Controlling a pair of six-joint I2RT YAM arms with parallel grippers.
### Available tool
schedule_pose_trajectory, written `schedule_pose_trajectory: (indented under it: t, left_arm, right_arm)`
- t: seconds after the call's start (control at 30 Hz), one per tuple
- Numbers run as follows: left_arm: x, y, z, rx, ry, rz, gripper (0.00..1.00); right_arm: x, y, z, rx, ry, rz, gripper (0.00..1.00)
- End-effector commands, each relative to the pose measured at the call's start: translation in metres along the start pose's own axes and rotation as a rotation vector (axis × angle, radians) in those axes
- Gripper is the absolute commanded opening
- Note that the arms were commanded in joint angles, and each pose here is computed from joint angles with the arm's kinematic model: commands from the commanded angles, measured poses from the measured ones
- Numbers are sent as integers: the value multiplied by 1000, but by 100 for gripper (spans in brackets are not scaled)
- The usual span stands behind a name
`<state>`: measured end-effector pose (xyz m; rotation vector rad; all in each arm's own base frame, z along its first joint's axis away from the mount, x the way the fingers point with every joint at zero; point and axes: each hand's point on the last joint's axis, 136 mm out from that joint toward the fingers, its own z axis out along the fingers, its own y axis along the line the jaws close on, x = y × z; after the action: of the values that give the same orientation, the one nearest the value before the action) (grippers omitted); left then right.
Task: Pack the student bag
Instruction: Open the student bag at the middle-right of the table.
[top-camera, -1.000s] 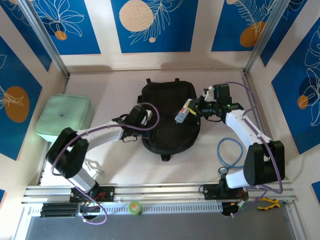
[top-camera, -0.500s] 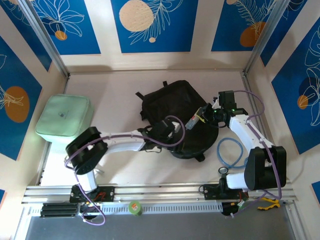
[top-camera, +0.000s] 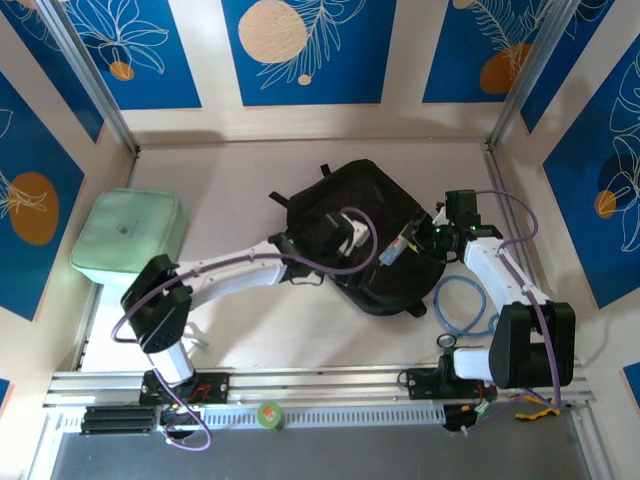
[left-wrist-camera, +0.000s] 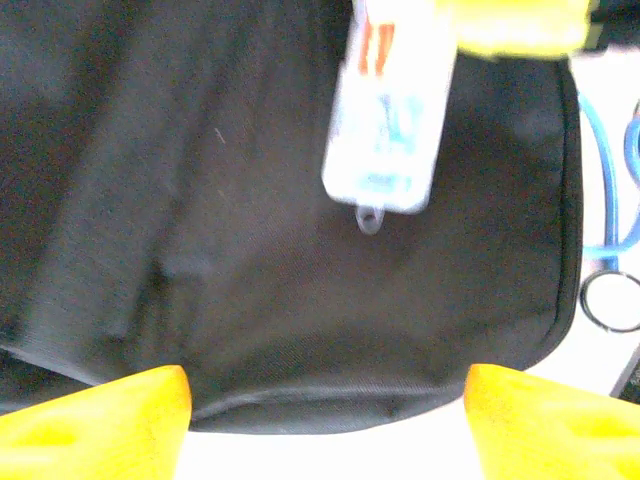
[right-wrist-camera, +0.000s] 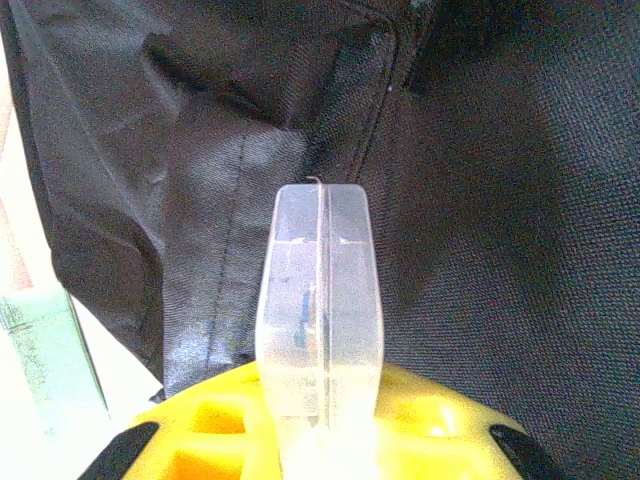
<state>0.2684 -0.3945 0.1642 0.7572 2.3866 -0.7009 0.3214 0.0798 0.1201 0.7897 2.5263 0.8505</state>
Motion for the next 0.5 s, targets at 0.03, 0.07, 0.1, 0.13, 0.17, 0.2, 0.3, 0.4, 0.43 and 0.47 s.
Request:
schedule_pose_trajectory:
  t: [0.03,0.07,0.1,0.13,0.17,0.2,0.3,0.4,0.43,0.47]
  left_arm:
    - [-31,48,-8,-136,8,9,64]
    - [-39,57,-3,-159,6,7,61]
    - [-45,64,2,-177,5,10,59]
    - [-50,72,9,-199,9,18,58]
    - [-57,81,16,-224,11,20,57]
    - [-61,87,22,-244,15,25,56]
    - [-66,99,44,-278,55,64,55]
    - [-62,96,65,-235,104,96,61]
    - [-59,91,72,-197,128,105,64]
    - [-56,85,77,-160,144,112,67]
  right_arm:
    - [7,-4,1,-8,22,-7,11]
    - [8,-4,1,-7,25,-5,11]
    - [9,-5,1,-6,27,-5,11]
    - [10,-5,1,-5,29,-4,11]
    - [11,-6,1,-5,30,-5,11]
    - [12,-6,0,-6,29,-4,11]
    - [14,-5,-2,-9,29,-7,11]
    - [15,-5,-4,-7,27,-9,11]
    - [15,-5,-4,-6,27,-8,11]
    - [16,-5,-4,-8,30,-8,11]
